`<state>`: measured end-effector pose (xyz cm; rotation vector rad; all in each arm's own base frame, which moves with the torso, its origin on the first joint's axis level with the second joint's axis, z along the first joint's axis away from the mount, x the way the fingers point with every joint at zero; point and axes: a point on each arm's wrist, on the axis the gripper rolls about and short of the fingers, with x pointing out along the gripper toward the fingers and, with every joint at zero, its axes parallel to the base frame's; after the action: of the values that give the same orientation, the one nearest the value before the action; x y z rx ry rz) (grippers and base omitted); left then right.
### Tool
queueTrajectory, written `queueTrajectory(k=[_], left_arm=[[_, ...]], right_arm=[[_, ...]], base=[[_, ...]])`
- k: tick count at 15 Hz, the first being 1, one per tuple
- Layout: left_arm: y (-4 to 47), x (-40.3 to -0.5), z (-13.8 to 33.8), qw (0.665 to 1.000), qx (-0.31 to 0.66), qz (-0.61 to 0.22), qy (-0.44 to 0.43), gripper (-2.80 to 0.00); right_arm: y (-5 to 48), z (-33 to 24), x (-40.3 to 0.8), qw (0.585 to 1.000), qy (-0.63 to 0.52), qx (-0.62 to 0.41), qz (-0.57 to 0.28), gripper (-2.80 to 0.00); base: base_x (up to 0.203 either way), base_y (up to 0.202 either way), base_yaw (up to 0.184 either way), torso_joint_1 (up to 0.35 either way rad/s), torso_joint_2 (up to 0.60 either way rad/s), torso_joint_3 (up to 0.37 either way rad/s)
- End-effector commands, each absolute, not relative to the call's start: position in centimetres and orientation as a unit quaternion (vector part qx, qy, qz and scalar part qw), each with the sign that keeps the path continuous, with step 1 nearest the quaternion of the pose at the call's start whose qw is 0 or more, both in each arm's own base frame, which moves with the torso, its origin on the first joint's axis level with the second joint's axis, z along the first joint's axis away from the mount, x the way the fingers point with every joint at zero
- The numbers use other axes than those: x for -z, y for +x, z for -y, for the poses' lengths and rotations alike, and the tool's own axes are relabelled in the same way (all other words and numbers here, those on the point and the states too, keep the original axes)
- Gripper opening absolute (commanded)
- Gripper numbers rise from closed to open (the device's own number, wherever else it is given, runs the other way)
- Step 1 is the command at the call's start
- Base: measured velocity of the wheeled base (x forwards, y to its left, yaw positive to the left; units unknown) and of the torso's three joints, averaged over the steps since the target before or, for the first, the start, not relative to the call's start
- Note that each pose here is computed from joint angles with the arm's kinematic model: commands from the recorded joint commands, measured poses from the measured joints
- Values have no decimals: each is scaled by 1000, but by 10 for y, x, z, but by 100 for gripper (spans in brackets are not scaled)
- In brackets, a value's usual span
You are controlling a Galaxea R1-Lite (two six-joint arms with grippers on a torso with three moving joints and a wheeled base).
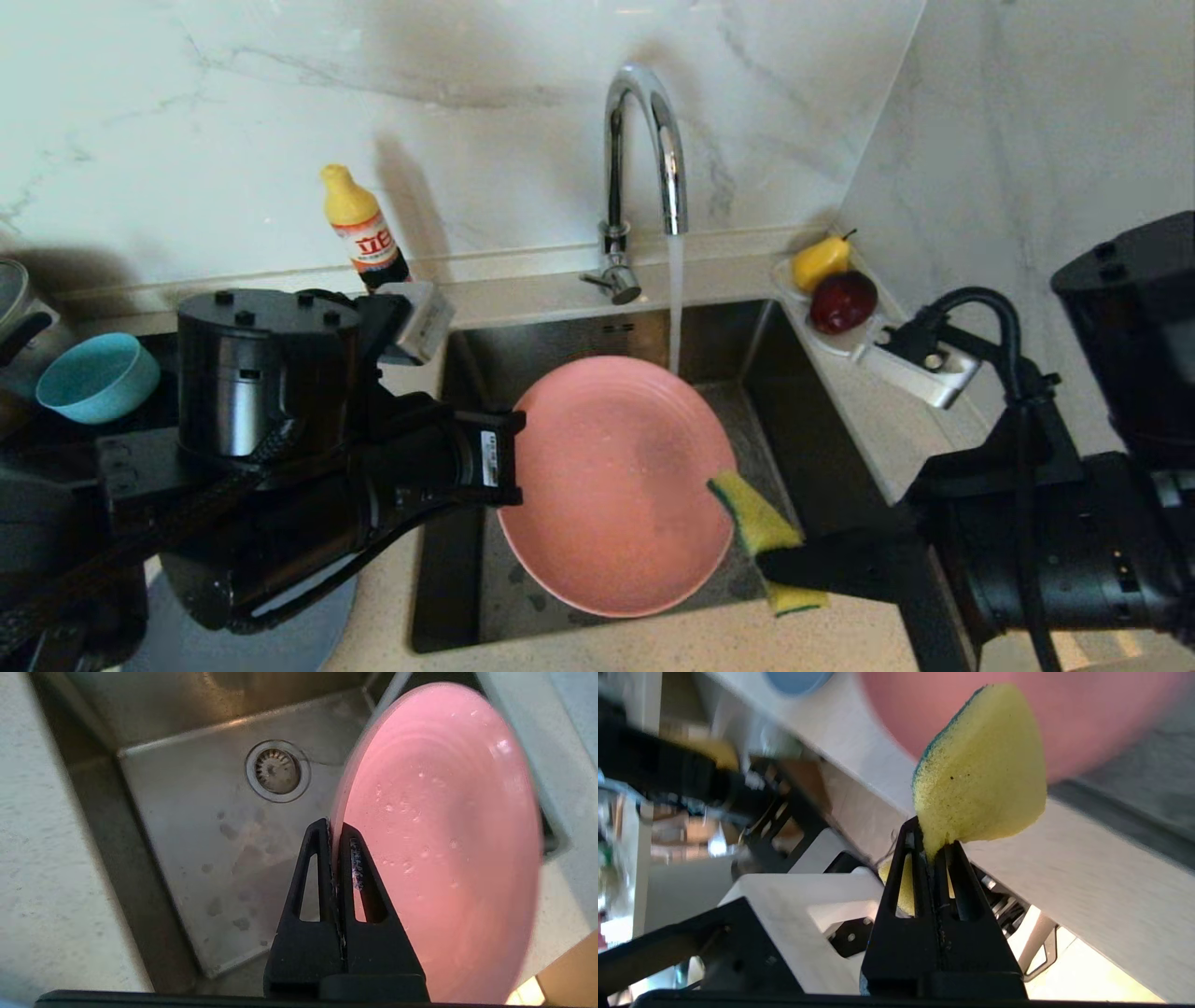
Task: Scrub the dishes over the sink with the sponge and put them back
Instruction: Wipe the plate
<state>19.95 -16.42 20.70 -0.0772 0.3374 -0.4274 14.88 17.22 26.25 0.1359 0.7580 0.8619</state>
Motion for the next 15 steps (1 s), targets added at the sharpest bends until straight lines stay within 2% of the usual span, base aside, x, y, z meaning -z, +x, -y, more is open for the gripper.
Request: queueTrajectory(k=[1, 6, 11, 15], left_arm=[[196, -198, 164, 961, 212, -172, -33, -280], [199, -200, 166, 965, 216, -144, -39, -280], [202, -194, 168, 968, 225, -108, 13, -280], [210, -174, 174, 973, 210, -79, 52, -280]], right_arm=[[157, -207, -247, 818, 38, -420, -390, -280], [170, -253, -231, 803, 13, -429, -412, -280], [174, -267, -232, 800, 5, -433, -416, -280], [170, -275, -231, 794, -1, -441, -419, -280]], base=[[0, 0, 0, 0, 0, 0], [0, 0, 0, 0, 0, 0], [0, 0, 0, 0, 0, 0], [0, 0, 0, 0, 0, 0]])
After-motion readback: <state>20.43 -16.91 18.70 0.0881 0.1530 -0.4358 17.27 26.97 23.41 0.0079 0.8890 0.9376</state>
